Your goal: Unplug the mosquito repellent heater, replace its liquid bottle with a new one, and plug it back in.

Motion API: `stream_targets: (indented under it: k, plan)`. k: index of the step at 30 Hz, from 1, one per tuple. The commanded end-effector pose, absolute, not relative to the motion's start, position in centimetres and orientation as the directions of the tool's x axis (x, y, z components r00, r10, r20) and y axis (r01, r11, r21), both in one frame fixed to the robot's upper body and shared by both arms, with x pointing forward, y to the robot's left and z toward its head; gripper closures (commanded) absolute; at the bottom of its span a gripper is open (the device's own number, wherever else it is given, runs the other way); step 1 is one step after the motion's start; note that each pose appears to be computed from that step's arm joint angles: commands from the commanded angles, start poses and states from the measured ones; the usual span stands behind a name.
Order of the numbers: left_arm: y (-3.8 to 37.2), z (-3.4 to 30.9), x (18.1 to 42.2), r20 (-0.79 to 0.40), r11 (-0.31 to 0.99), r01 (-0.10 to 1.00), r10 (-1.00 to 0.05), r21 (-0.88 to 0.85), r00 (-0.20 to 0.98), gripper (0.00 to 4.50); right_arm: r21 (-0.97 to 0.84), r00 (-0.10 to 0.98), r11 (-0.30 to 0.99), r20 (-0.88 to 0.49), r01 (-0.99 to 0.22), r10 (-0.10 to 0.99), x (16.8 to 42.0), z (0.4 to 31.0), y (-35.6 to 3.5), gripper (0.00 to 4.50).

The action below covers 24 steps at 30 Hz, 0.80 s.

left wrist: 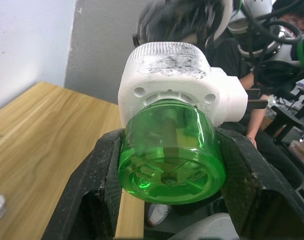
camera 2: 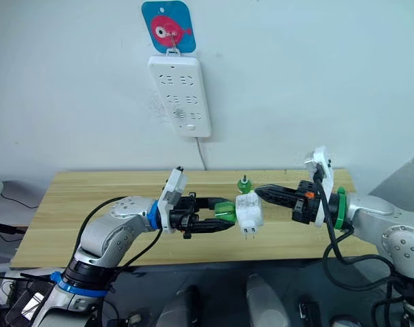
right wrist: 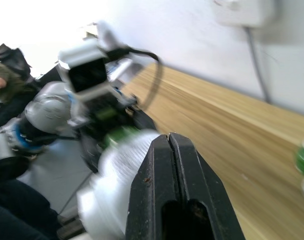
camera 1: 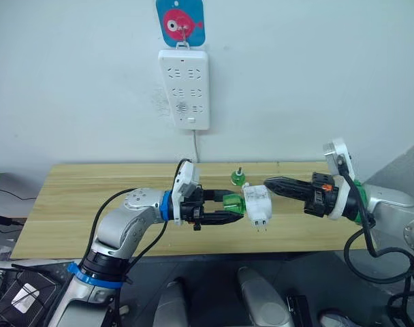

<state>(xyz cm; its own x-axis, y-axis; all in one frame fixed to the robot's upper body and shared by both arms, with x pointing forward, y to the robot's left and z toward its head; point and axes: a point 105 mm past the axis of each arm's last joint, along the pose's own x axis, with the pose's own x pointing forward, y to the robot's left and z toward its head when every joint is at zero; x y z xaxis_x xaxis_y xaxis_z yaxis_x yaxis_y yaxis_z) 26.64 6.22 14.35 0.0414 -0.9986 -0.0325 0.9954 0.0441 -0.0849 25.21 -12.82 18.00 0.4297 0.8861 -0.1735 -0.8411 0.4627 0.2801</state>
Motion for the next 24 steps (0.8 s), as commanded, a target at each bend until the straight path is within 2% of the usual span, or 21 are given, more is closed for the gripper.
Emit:
stream_targets:
  k: [1, 5, 9, 16, 24]
  plan:
    - [6.2, 15.3, 26.2, 0.004, 0.021, 0.997, -1.0, -0.073, 0.021, 2.16, 0.206, 0.364, 0.415, -0.244, -0.886, 0.899, 23.6, 17.3, -13.1, 4.5]
    - [6.2, 15.4, 26.2, 0.01, 0.016, 0.995, -1.0, -0.094, 0.017, 2.16, 0.162, 0.236, 0.303, -0.337, -0.939, 0.911, 21.4, 15.7, -12.3, 4.5]
    - [6.1, 15.1, 25.9, -0.013, -0.006, 0.996, -1.0, -0.087, -0.007, 2.16, 0.15, 0.16, 0.206, -0.269, -0.967, 0.95, 20.4, 16.9, -10.0, 4.5]
    - [5.9, 14.7, 25.8, -0.027, -0.013, 0.997, -1.0, -0.072, -0.015, 2.16, 0.172, 0.115, 0.146, -0.18, -0.974, 0.977, 20.3, 19.0, -8.3, 4.5]
    - [5.5, 14.7, 25.1, -0.039, -0.052, 0.998, -0.998, -0.02, -0.053, 2.16, 0.194, 0.179, 0.204, -0.142, -0.96, 0.974, 21.7, 19.4, -7.9, 4.5]
